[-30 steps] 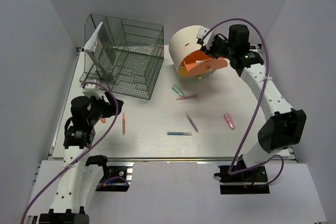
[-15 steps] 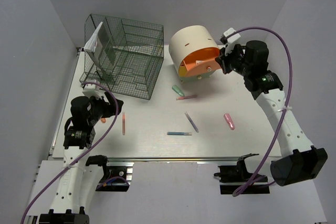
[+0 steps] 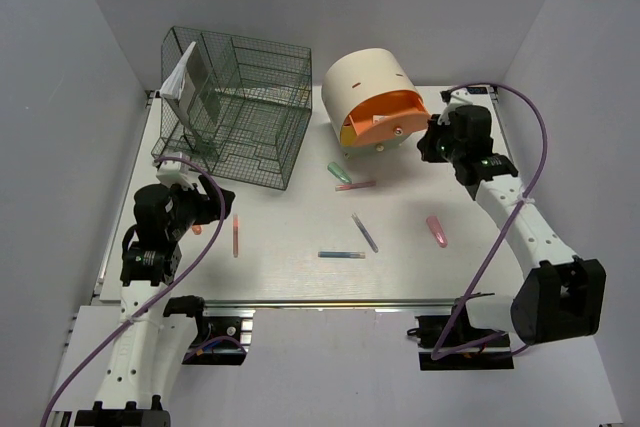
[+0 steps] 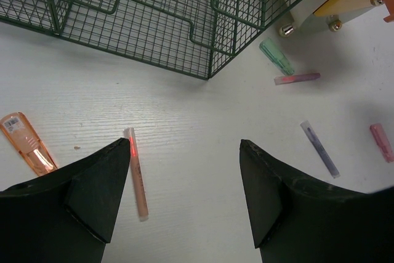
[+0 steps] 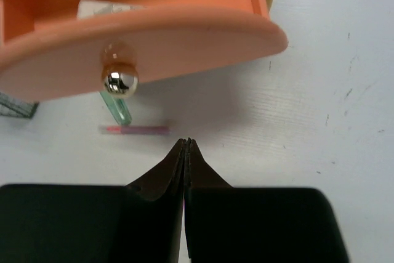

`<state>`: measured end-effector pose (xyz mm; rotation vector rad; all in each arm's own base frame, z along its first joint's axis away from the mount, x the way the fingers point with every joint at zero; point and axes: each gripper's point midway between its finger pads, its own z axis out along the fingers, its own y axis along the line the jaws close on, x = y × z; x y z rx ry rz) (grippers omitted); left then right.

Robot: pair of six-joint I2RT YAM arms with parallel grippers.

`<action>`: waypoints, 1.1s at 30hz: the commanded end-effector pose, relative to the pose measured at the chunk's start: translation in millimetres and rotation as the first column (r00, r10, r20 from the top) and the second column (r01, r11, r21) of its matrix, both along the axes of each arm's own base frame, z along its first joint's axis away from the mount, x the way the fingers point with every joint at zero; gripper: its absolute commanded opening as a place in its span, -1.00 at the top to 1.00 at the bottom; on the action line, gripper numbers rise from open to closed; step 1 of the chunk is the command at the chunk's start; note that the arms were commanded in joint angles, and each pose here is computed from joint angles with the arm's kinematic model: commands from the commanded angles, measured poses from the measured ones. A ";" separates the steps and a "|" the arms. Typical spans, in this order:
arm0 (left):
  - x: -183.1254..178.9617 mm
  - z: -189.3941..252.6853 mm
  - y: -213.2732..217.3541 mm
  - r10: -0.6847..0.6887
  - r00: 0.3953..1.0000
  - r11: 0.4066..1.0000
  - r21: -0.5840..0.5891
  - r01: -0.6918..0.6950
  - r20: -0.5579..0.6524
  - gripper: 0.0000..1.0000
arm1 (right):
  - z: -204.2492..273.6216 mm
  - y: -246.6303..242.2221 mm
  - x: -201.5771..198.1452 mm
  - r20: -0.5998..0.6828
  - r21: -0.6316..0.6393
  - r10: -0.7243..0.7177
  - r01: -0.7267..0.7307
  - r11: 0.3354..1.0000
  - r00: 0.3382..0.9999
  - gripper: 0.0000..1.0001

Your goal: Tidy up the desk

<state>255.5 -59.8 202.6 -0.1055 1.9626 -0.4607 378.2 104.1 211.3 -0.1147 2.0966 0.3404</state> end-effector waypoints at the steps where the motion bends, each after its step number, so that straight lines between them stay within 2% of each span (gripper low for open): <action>1: -0.8 -1.1 1.3 0.003 1.000 1.000 0.004 -0.003 0.007 -0.63 | 38.4 -1.5 30.5 0.148 0.117 -0.104 0.087 0.989 0.984 1.00; 7: -0.5 -2.9 1.4 0.003 1.000 1.000 0.005 -0.003 0.000 -0.63 | 36.2 7.9 50.5 0.147 0.203 -0.139 0.107 0.973 0.979 1.00; 13: 0.0 -4.1 2.6 0.010 1.000 1.000 0.007 -0.010 -0.005 -0.63 | 23.1 21.7 68.0 0.089 0.262 -0.121 0.094 0.960 0.989 1.00; 14: 0.2 -4.5 2.9 0.012 1.000 1.000 0.008 -0.012 -0.007 -0.62 | 21.2 25.4 67.9 0.087 0.274 -0.109 0.081 0.958 0.990 0.85; 16: 0.3 -4.5 3.1 0.013 1.000 1.000 0.008 -0.013 -0.008 -0.63 | 26.9 29.5 73.3 0.117 0.301 -0.103 0.064 0.952 0.988 0.70; 19: 0.7 -4.5 3.1 0.013 1.000 1.000 0.008 -0.013 -0.009 -0.63 | 28.9 30.7 76.9 0.127 0.304 -0.100 0.058 0.951 0.987 0.56; 33: 1.3 -7.1 3.4 0.014 1.000 1.000 0.009 -0.014 -0.019 -0.63 | 15.9 43.9 100.9 0.116 0.296 -0.043 0.006 0.955 0.992 0.25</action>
